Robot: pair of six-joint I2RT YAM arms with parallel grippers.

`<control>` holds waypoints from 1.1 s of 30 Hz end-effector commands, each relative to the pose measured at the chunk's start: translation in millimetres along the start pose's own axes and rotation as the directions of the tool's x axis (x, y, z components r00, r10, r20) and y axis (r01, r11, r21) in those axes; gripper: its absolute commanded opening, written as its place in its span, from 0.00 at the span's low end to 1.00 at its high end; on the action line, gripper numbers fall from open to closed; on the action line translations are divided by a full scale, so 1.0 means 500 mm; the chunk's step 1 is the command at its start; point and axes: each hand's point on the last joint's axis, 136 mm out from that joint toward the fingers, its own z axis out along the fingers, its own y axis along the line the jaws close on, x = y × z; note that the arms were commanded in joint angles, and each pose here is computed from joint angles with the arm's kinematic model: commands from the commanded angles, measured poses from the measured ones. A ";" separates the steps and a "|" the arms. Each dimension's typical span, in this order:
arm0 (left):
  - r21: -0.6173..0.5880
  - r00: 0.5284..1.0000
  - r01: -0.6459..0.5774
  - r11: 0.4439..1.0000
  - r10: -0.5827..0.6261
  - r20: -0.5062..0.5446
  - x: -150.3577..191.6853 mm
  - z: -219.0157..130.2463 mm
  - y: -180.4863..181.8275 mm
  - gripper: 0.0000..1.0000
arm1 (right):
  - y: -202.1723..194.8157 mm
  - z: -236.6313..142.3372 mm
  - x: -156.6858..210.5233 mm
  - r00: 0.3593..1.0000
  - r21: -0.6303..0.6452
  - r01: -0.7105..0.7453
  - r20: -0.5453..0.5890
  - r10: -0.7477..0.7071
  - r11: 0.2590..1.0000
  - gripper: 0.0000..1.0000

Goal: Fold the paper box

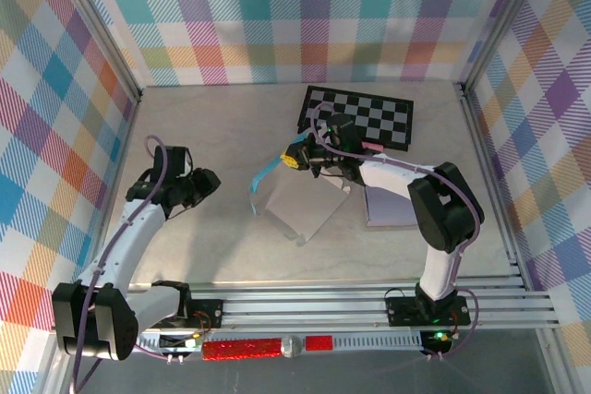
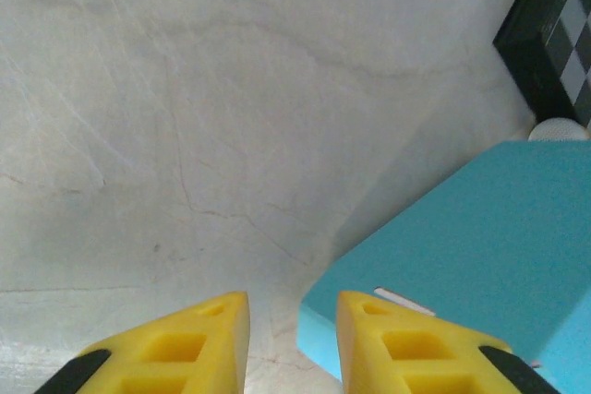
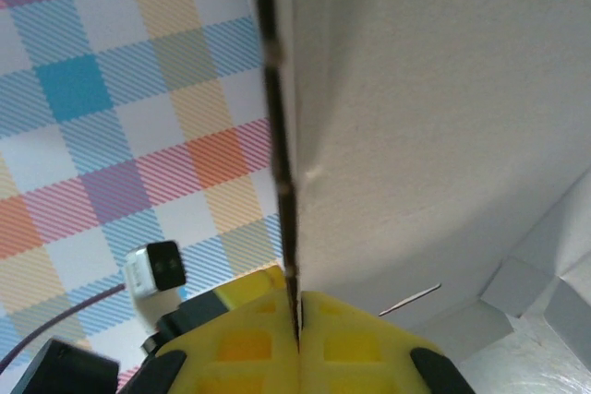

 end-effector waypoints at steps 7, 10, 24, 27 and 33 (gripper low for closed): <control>0.126 0.991 -0.135 0.983 0.137 -0.007 0.039 0.004 -0.029 0.27 | -0.012 -0.003 0.009 0.997 0.001 0.065 -0.046 -0.065 0.998 0.00; 0.126 0.984 -0.170 0.977 0.175 -0.033 0.057 0.017 -0.030 0.28 | -0.032 0.004 0.006 0.997 0.050 0.054 -0.061 -0.051 0.997 0.00; 0.182 0.896 -0.383 0.906 0.412 -0.167 0.144 0.065 -0.051 0.33 | -0.054 0.016 -0.002 0.997 0.079 0.037 -0.071 -0.031 0.996 0.00; 0.191 0.864 -0.430 0.882 0.464 -0.195 0.158 0.067 -0.052 0.33 | -0.052 0.017 -0.004 0.997 0.079 0.035 -0.069 -0.029 0.996 0.00; 0.192 0.801 -0.518 0.834 0.551 -0.233 0.183 0.071 -0.040 0.33 | -0.055 0.021 -0.006 0.997 0.079 0.027 -0.071 -0.021 0.997 0.00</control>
